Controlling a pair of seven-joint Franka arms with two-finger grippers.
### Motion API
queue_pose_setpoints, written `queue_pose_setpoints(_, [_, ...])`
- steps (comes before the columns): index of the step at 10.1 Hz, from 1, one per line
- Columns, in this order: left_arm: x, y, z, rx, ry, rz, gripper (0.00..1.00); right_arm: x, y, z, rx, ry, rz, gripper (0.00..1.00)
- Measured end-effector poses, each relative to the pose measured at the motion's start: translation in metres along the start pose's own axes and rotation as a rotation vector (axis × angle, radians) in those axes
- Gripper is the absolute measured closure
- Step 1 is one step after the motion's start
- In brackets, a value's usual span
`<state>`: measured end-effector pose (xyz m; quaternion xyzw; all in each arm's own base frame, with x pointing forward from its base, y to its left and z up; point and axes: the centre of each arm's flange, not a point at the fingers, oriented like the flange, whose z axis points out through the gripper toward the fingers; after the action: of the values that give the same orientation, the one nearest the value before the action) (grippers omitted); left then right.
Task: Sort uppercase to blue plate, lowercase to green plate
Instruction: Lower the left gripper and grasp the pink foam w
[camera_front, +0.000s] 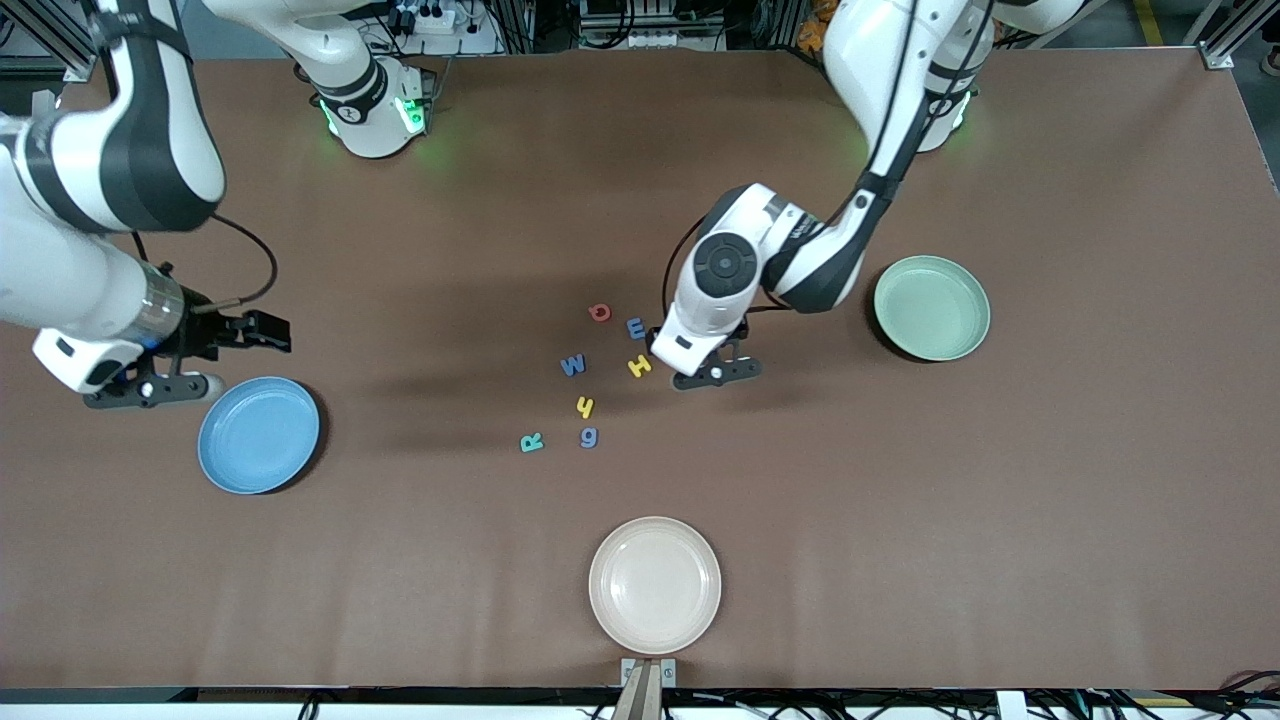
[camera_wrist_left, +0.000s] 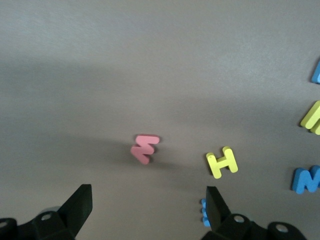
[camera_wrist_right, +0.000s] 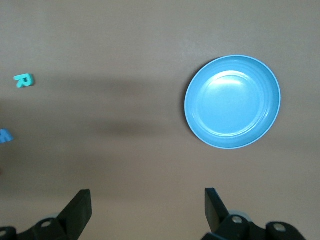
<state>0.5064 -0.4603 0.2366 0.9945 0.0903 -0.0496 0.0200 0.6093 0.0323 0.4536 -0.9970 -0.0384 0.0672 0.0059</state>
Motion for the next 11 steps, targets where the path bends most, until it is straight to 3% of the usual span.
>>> queue_pose_setpoints(4, [0.012,-0.008,0.026,0.075,0.066,0.090,0.00,0.021,0.040,0.053,-0.002,-0.036,0.065,0.00])
queue_pose_setpoints(11, [-0.007,-0.003,0.061,0.063,0.058,0.132,0.00,0.027,0.062,0.082,0.005,-0.071,0.107,0.00])
